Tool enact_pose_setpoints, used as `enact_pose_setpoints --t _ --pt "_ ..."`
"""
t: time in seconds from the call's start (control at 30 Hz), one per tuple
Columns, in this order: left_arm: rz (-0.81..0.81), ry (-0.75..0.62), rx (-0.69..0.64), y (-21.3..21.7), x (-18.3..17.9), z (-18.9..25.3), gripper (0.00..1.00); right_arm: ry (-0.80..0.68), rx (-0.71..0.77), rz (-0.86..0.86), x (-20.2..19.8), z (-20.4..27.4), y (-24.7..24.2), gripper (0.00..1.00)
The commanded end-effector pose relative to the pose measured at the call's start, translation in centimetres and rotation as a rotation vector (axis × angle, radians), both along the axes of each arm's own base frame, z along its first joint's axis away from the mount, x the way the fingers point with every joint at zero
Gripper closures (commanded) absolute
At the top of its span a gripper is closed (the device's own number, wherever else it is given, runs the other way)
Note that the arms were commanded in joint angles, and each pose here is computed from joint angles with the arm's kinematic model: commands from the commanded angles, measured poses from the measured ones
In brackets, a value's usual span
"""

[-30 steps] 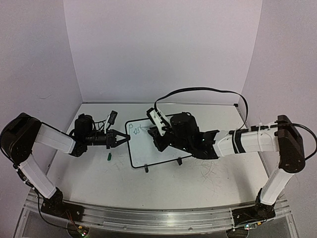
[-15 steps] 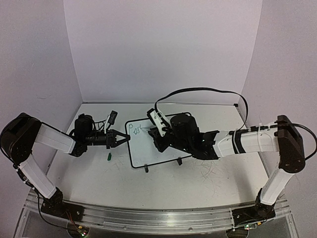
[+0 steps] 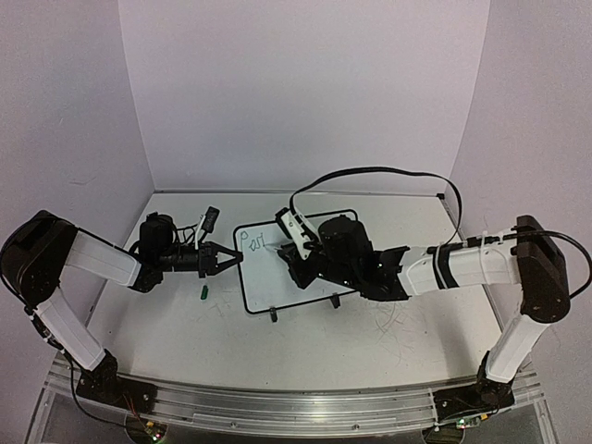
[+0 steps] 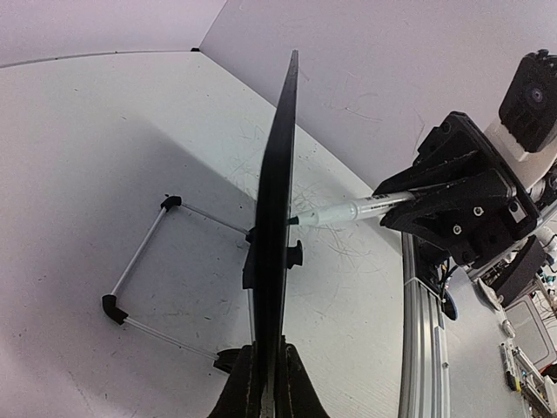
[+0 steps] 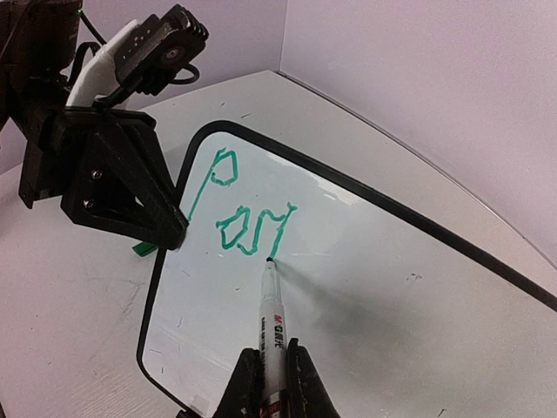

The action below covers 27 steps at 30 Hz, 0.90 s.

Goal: Write a sentence on the whiteboard

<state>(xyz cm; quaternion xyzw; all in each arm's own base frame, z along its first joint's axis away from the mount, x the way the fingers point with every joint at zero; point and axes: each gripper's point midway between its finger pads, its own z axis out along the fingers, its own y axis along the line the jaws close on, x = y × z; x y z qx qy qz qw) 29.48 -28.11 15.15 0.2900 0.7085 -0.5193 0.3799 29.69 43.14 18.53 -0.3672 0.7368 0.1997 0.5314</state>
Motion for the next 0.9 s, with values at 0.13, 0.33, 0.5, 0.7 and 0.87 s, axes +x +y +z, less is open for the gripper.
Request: enact_pose_setpoints --t 0.13,0.33,0.5,0.7,0.87 --pt "-0.025 -0.106 -0.035 -0.3 -0.1 2.8 1.0 -0.006 0.037 -0.018 0.2 1.6 -0.4 1.0" --pt "-0.023 -0.104 -0.033 -0.3 -0.1 2.6 1.0 -0.044 0.152 0.02 -0.9 7.1 -0.8 1.0" --pt "-0.02 -0.105 -0.03 -0.3 0.0 2.5 1.0 -0.067 0.131 0.018 -1.5 6.9 -2.4 1.0" --pt "-0.013 -0.109 -0.03 -0.2 0.0 2.7 1.0 -0.099 0.098 0.06 -1.4 7.2 -1.3 1.0" --pt "0.002 -0.112 -0.028 0.0 0.0 2.9 1.0 -0.13 0.057 0.048 -0.4 7.0 -0.5 1.0"
